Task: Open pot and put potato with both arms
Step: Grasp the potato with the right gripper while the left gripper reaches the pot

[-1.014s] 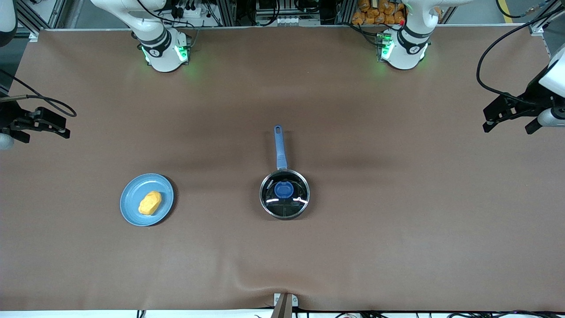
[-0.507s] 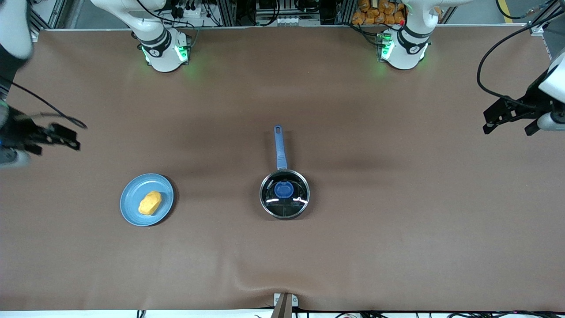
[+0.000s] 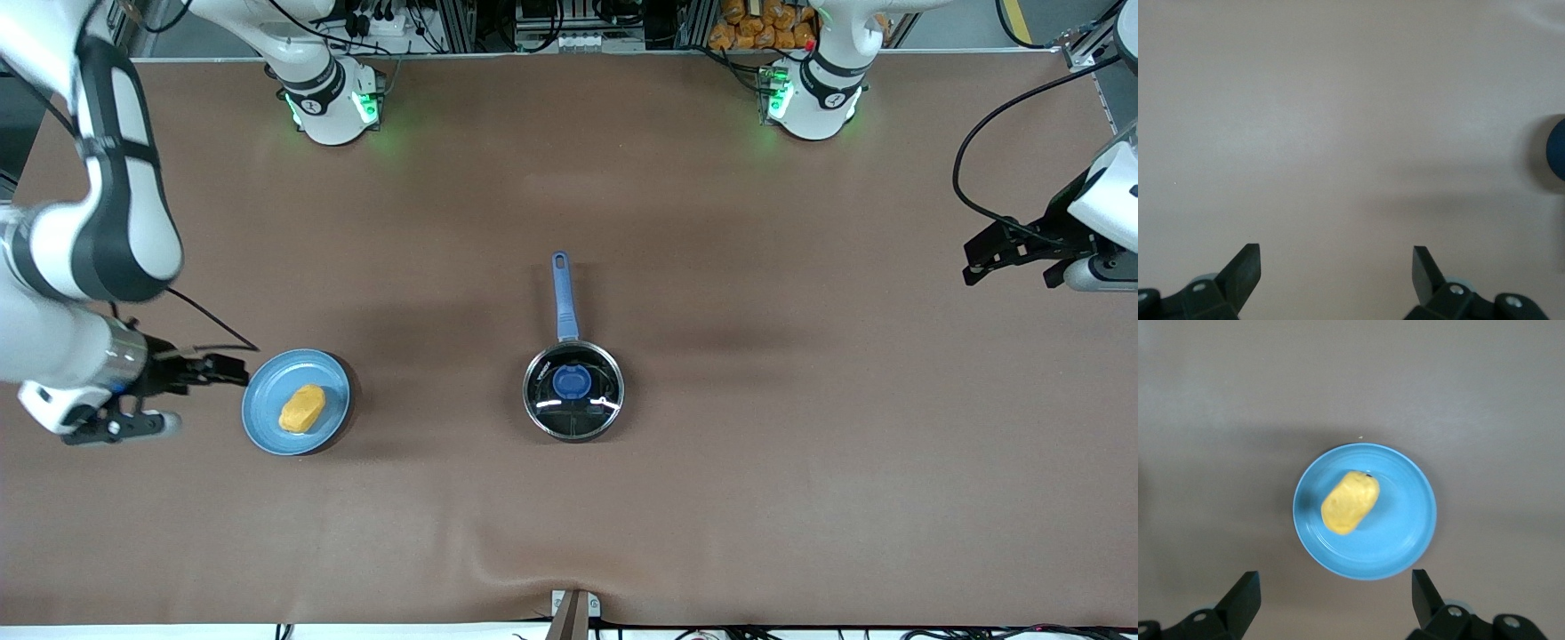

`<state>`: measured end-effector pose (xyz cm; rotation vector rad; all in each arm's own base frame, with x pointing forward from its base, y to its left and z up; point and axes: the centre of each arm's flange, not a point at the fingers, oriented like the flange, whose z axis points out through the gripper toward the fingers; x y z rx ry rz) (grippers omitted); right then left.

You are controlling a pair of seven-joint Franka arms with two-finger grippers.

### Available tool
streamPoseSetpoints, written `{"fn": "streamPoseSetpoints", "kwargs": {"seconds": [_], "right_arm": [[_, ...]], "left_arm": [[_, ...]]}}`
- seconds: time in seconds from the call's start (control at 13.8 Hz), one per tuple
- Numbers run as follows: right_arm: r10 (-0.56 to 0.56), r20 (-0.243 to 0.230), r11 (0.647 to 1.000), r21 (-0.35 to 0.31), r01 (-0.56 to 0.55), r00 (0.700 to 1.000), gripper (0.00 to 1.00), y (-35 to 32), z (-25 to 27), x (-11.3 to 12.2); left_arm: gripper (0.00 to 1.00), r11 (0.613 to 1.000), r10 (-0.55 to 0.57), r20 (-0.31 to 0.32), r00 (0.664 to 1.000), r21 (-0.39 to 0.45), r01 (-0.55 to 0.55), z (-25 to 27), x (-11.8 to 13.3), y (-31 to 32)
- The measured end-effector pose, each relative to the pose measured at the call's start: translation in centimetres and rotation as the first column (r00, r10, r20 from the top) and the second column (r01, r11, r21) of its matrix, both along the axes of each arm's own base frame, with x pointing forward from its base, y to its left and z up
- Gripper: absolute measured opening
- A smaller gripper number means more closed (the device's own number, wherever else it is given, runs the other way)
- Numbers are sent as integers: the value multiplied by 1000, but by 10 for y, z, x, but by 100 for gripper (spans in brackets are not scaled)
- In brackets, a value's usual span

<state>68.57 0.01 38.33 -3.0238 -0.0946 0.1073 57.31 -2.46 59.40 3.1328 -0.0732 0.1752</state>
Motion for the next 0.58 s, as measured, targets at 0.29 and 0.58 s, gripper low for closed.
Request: {"fn": "streamPoseSetpoints", "kwargs": {"seconds": [0.29, 0.58], "right_arm": [[-104, -51, 994, 11, 105, 993, 100, -6, -79, 11], [-203, -90, 977, 51, 208, 975, 100, -2, -130, 12]], "left_arm": [[100, 1000, -9, 3, 1000, -2, 9, 1, 1, -5], [100, 1000, -8, 1, 1000, -21, 8, -3, 10, -56]]}}
